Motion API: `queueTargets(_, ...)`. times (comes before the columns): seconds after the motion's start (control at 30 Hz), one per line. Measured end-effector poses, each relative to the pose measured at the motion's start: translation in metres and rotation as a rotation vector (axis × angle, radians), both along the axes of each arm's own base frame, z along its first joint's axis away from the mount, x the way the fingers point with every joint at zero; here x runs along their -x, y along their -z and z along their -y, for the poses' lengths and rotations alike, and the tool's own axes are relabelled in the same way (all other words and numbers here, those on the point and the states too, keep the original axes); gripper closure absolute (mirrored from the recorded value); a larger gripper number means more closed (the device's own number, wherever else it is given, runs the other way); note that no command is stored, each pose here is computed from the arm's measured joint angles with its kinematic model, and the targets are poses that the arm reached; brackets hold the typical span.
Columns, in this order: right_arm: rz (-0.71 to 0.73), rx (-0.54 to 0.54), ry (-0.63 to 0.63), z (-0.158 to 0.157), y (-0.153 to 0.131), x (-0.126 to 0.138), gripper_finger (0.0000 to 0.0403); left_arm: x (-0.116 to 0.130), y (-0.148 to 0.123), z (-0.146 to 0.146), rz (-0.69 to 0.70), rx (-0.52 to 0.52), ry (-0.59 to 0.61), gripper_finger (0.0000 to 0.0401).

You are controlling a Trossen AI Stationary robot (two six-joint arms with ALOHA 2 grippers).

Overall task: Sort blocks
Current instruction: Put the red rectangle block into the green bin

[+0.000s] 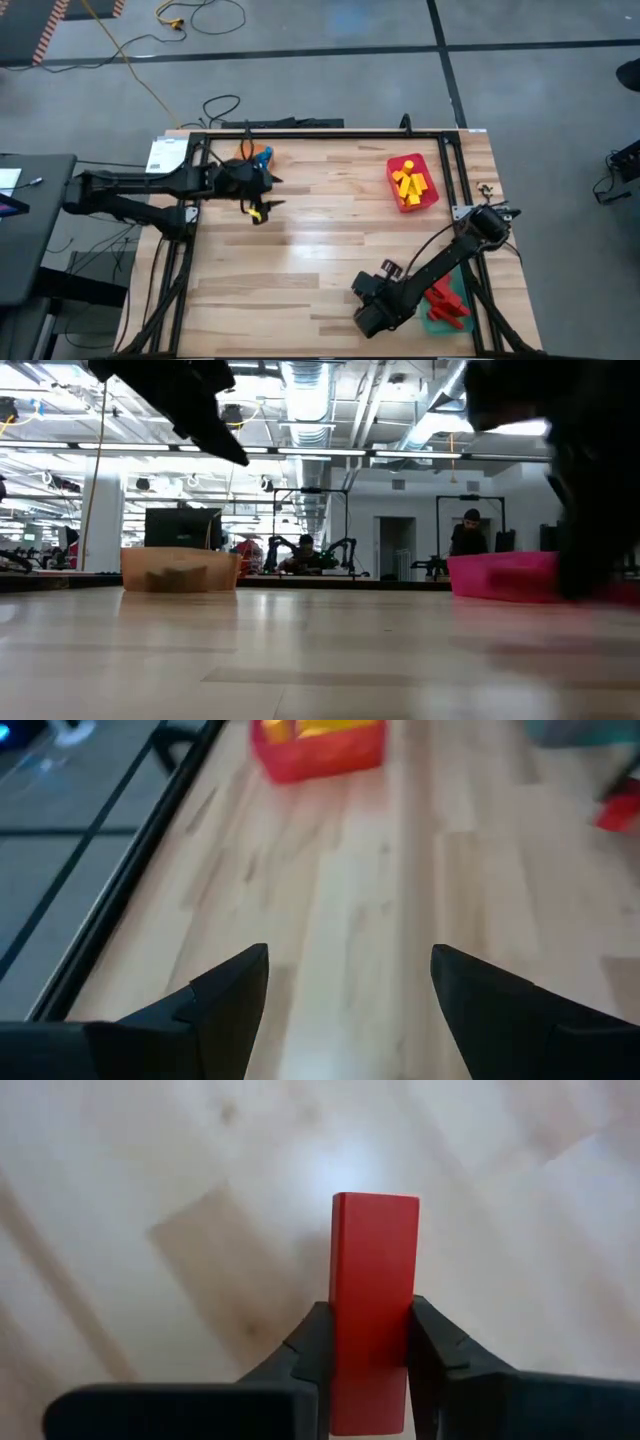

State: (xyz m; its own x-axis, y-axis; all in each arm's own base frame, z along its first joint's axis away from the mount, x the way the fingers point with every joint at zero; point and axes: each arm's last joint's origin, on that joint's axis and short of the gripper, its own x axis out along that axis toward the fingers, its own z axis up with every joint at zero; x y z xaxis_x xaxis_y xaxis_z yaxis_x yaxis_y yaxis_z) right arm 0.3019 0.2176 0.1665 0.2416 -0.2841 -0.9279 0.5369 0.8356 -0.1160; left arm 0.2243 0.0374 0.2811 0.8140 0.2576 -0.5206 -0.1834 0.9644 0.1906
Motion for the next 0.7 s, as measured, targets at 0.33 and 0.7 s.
queueTargets(0.33, 0.066, 0.232, 0.068, 0.049, -0.057, 0.012, 0.0316, -0.036, 0.031, 0.034, -0.079, -0.020, 0.166, 0.0126)
queueTargets(0.7, -0.028, 0.351, 0.163, 0.130, -0.113, 0.029, 0.0316, -0.067, 0.077, 0.062, -0.189, -0.027, 0.265, 0.0126)
